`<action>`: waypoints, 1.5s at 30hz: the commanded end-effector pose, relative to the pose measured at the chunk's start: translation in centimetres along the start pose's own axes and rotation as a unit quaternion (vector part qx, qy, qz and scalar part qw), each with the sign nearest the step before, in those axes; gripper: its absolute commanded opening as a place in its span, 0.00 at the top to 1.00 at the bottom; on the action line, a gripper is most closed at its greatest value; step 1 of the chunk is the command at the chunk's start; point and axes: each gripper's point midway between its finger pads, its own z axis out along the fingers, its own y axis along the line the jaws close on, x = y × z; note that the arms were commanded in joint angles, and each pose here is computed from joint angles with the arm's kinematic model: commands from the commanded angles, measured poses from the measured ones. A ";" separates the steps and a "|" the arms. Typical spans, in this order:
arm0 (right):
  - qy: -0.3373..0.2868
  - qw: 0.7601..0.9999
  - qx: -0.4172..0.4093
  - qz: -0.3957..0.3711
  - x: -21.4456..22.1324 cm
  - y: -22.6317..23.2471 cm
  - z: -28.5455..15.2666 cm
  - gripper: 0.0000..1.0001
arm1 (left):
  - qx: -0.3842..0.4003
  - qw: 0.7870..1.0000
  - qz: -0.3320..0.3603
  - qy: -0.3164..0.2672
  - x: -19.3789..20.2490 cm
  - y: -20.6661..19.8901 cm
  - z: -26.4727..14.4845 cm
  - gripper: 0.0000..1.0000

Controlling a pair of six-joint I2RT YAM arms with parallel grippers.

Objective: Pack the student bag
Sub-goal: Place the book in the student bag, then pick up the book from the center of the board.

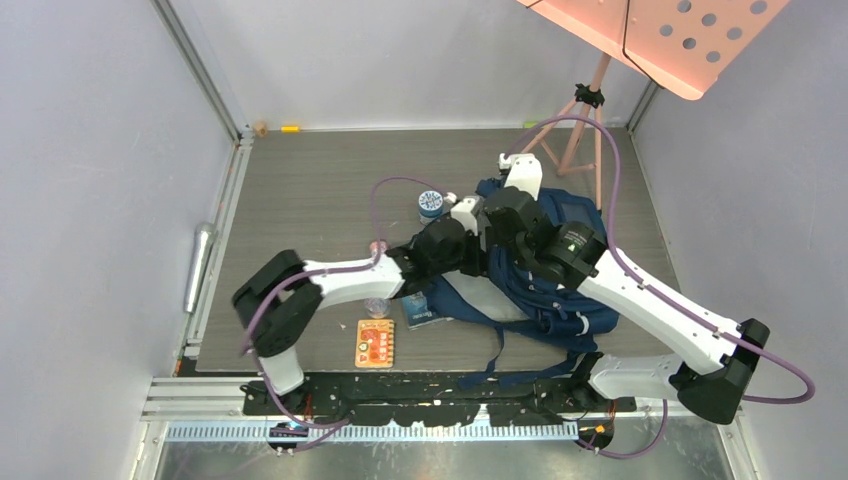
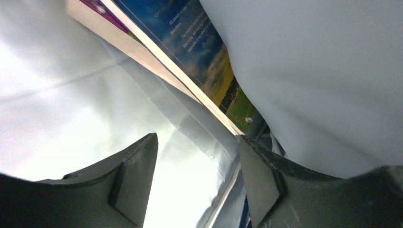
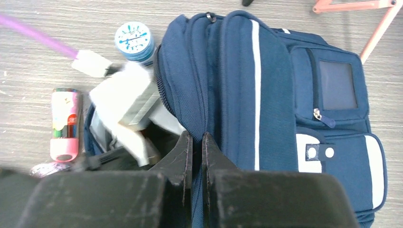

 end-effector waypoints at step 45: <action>0.076 0.986 -0.133 -0.072 1.4 12.9 5.1 0.26 | -0.294 0.949 -0.108 0.030 3.1 17.6 -13.3 0.17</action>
